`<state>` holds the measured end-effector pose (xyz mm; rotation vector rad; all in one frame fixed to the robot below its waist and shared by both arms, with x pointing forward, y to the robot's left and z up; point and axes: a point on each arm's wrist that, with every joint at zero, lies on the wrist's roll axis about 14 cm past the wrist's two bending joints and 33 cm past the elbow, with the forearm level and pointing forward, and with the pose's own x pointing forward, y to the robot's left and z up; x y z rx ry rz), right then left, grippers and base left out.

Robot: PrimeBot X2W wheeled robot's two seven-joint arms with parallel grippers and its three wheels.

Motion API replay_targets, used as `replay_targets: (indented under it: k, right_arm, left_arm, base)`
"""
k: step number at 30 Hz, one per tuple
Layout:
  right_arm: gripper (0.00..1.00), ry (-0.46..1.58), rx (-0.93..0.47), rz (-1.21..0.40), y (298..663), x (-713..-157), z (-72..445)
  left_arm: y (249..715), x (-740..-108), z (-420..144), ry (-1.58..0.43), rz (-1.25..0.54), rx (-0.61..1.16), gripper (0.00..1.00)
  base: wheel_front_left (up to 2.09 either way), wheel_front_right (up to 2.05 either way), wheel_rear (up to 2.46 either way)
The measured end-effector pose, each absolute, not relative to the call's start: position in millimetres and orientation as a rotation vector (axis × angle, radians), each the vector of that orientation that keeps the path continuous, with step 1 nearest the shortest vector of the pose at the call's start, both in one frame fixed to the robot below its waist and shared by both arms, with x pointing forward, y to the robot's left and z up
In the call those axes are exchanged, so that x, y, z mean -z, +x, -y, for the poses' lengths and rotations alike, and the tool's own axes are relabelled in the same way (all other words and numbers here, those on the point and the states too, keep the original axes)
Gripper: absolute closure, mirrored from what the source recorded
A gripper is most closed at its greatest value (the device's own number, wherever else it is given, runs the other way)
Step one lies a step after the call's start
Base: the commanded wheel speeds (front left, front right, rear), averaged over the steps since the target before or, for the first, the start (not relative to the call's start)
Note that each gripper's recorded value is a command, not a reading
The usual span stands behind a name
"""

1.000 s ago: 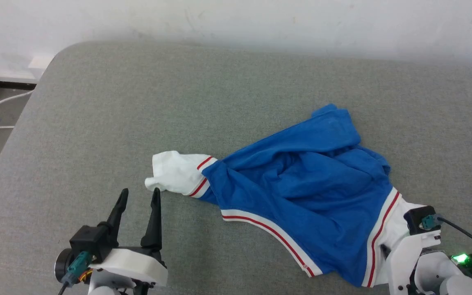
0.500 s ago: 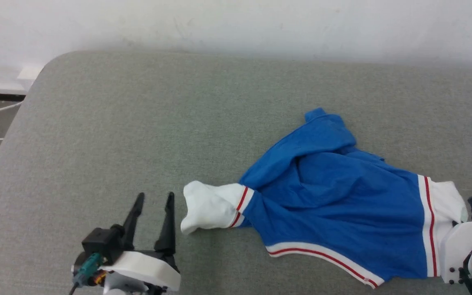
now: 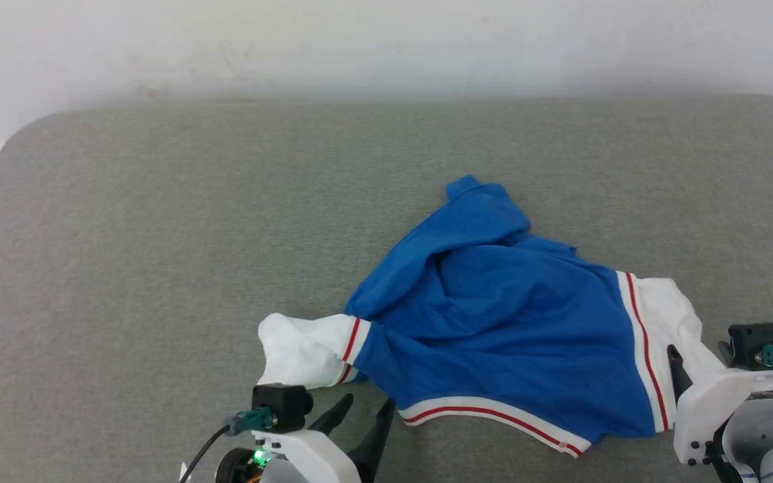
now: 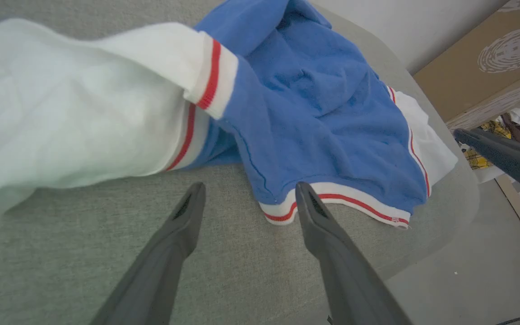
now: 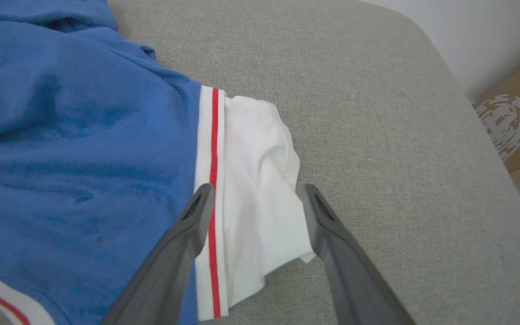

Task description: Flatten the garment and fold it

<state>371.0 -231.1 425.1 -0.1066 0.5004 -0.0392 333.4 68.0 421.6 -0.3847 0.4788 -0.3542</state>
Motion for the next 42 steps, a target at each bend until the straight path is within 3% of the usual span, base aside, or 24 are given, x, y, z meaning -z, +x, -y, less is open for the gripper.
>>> replay_targets:
  k: [13, 14, 15, 23, 28, 35, 40, 41, 42]
  right_arm:
    - [0.00, -0.055, 0.067, -0.501, 366.7, -422.3, 232.1]
    - [0.00, -0.054, 0.071, -0.505, 366.7, -421.3, 233.3]
    - [0.00, -0.054, 0.074, -0.508, 366.5, -420.1, 234.4]
    - [0.00, -0.048, 0.059, -0.501, 371.1, -418.7, 227.9]
    - [0.00, -0.043, 0.037, -0.478, 375.6, -423.9, 219.9]
    - [0.00, -0.043, -0.019, -0.484, 378.1, -421.1, 200.4]
    - [0.00, -0.041, -0.056, -0.473, 381.1, -424.5, 187.0]
    - [0.00, -0.040, -0.059, -0.471, 381.1, -425.2, 186.0]
    - [0.00, -0.040, -0.060, -0.469, 381.1, -425.9, 185.4]
  left_arm:
    - [382.0, -422.8, -41.1, -0.410, -0.535, 0.410, 0.00]
    - [384.2, -421.5, -39.5, -0.417, -0.540, 0.413, 0.61]
    - [386.5, -420.5, -38.6, -0.419, -0.539, 0.414, 1.00]
    - [421.7, -463.7, -63.2, -0.439, -0.313, 0.350, 1.00]
    - [409.7, -493.3, -78.2, -0.460, -0.203, 0.332, 1.00]
    - [331.3, -423.5, -103.0, -0.444, -0.466, 0.252, 1.00]
    - [306.2, -388.3, -124.2, -0.392, -0.587, 0.181, 1.00]
    - [301.4, -381.1, -125.7, -0.379, -0.617, 0.177, 0.92]
    - [297.2, -375.0, -127.4, -0.366, -0.643, 0.169, 0.01]
  base:
    - [0.00, 0.00, 0.00]
    - [0.00, 0.00, 0.00]
    - [0.00, 0.00, 0.00]
    - [0.00, 0.00, 0.00]
    - [0.00, 0.00, 0.00]
    - [0.00, 0.00, 0.00]
    - [0.00, 0.00, 0.00]
    - [0.00, 0.00, 0.00]
    - [0.00, 0.00, 0.00]
